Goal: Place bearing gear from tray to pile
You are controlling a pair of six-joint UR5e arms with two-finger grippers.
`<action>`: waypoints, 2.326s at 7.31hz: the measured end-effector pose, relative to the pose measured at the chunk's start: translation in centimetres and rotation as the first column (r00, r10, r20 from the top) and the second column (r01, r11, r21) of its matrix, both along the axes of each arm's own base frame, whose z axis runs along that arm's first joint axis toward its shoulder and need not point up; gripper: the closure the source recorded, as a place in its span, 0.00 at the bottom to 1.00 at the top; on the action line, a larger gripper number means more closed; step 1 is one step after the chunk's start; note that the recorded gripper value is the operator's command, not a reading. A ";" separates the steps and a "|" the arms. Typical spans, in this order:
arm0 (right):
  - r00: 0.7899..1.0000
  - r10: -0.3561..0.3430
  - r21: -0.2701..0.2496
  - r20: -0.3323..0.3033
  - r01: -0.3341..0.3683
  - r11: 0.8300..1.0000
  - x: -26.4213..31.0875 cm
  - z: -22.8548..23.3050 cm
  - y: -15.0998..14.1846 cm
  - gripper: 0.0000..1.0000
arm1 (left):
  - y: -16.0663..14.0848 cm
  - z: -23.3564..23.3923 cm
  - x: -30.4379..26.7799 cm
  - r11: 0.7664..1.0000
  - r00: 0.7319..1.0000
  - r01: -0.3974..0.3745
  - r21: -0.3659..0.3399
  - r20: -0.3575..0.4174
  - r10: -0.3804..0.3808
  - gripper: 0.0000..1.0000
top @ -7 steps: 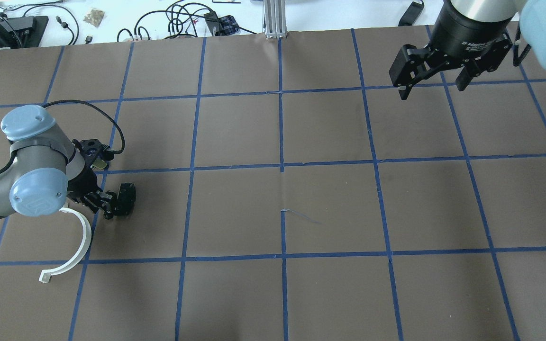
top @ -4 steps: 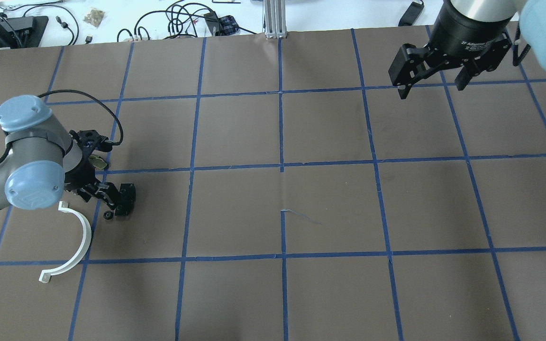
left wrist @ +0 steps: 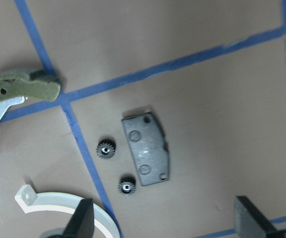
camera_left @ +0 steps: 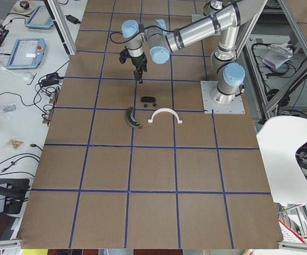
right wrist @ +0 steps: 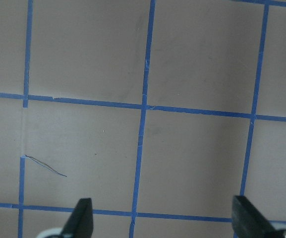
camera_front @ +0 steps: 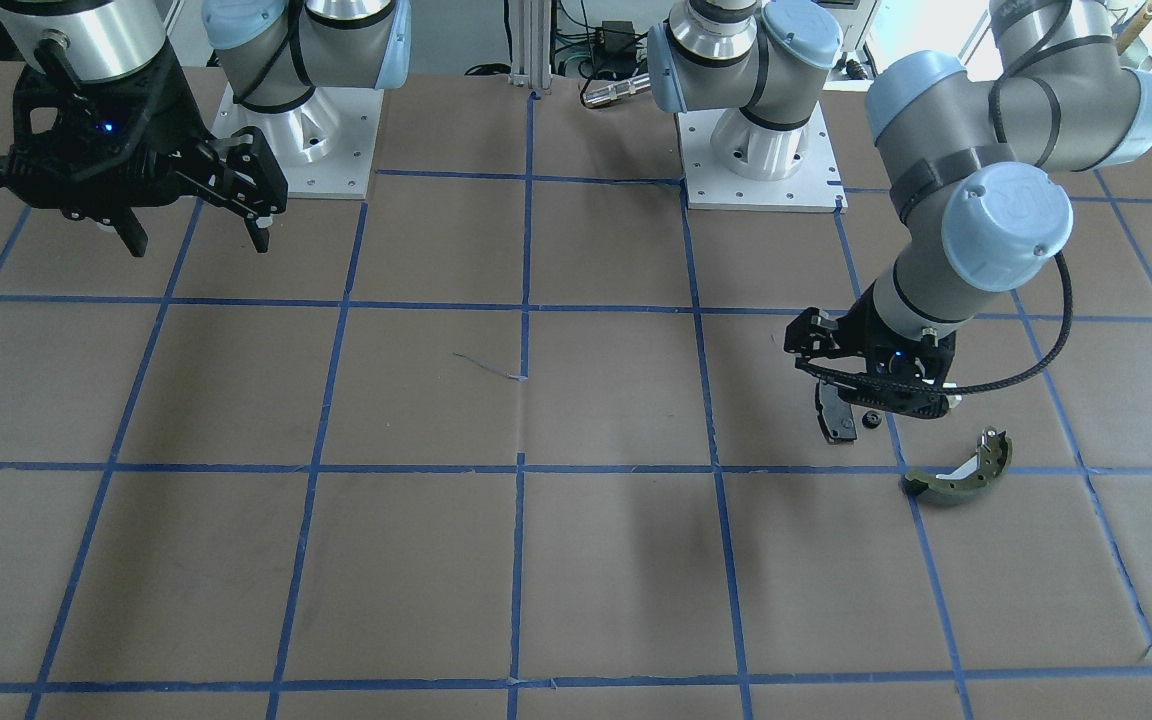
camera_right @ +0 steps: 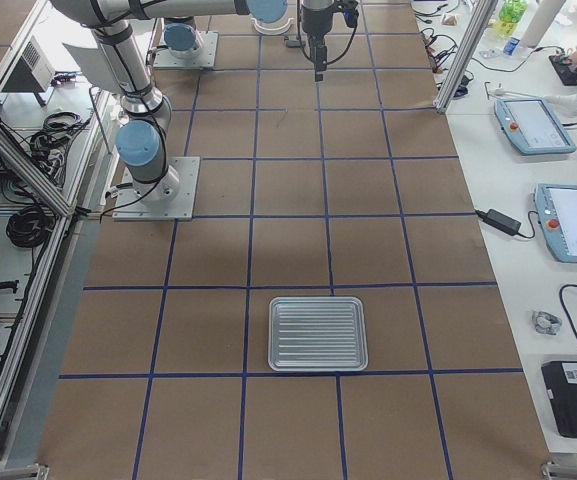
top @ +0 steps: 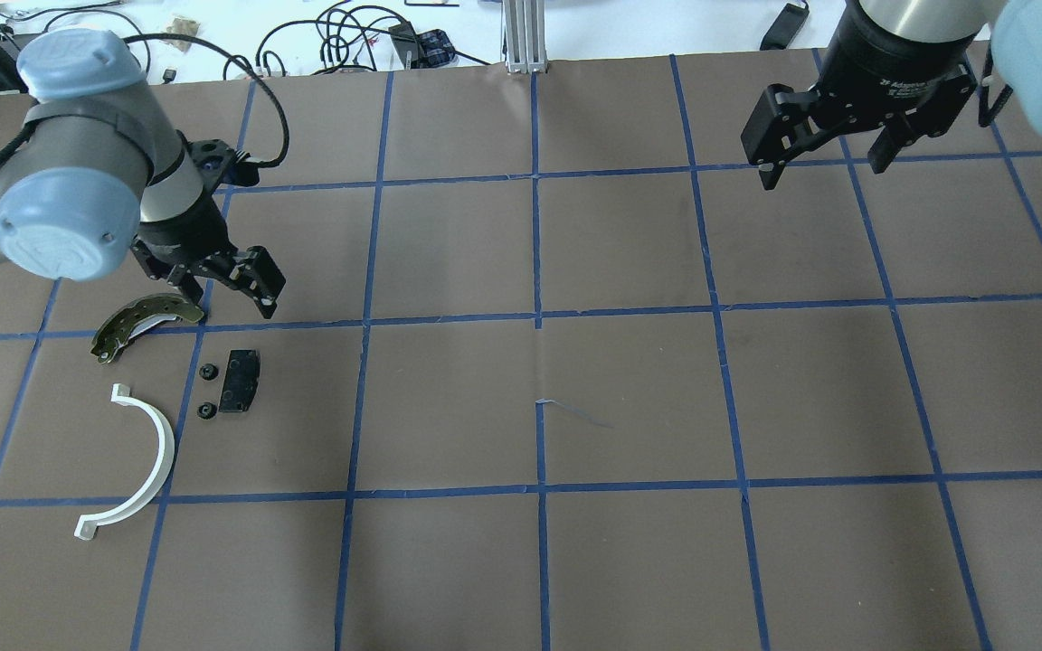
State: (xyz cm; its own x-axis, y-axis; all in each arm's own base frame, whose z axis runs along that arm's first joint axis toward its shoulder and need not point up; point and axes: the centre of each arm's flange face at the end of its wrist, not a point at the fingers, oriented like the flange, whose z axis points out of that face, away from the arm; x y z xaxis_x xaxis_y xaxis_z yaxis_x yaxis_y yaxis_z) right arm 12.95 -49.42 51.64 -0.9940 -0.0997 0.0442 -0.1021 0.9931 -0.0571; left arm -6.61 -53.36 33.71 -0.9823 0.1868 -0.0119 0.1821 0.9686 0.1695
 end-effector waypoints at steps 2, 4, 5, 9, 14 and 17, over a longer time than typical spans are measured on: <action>1.000 0.001 0.001 -0.001 -0.001 1.000 0.0 0.1 0.2 0.00 | 0.1 5.8 -7.2 0.996 0.996 -0.086 -0.030 0.001 0.086 0.00; 1.000 0.004 0.017 -0.001 -0.004 1.000 0.0 -0.7 1.1 0.00 | 1.8 12.1 -12.4 0.994 0.998 -0.060 -0.093 -0.011 0.059 0.00; 1.000 0.005 0.024 0.000 -0.005 1.000 0.0 -1.4 2.2 0.00 | 2.5 14.0 -13.2 0.991 0.998 -0.062 -0.120 -0.025 0.060 0.00; 1.000 0.006 0.009 0.001 -0.006 1.000 0.0 -4.1 4.3 0.00 | 3.0 16.2 -11.0 0.984 0.994 -0.105 -0.142 -0.034 0.101 0.00; 1.000 0.000 -0.022 0.012 0.000 1.000 0.0 -3.9 3.9 0.00 | 2.9 15.6 -9.5 0.990 0.997 -0.068 -0.122 -0.039 0.064 0.00; 1.000 -0.006 -0.044 0.015 0.007 0.999 -0.3 -1.9 1.7 0.00 | 3.1 15.6 -9.3 0.991 0.998 -0.061 -0.122 -0.035 0.058 0.00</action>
State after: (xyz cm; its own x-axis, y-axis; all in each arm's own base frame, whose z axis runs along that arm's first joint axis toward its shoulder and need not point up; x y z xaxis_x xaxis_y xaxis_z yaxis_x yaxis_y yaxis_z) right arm 12.65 -47.74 49.73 -0.9952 -0.0915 0.0339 -0.0945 0.9903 -0.1018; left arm -15.93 -50.25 49.35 -0.9919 0.1271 -0.0004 0.1269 0.9909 0.0438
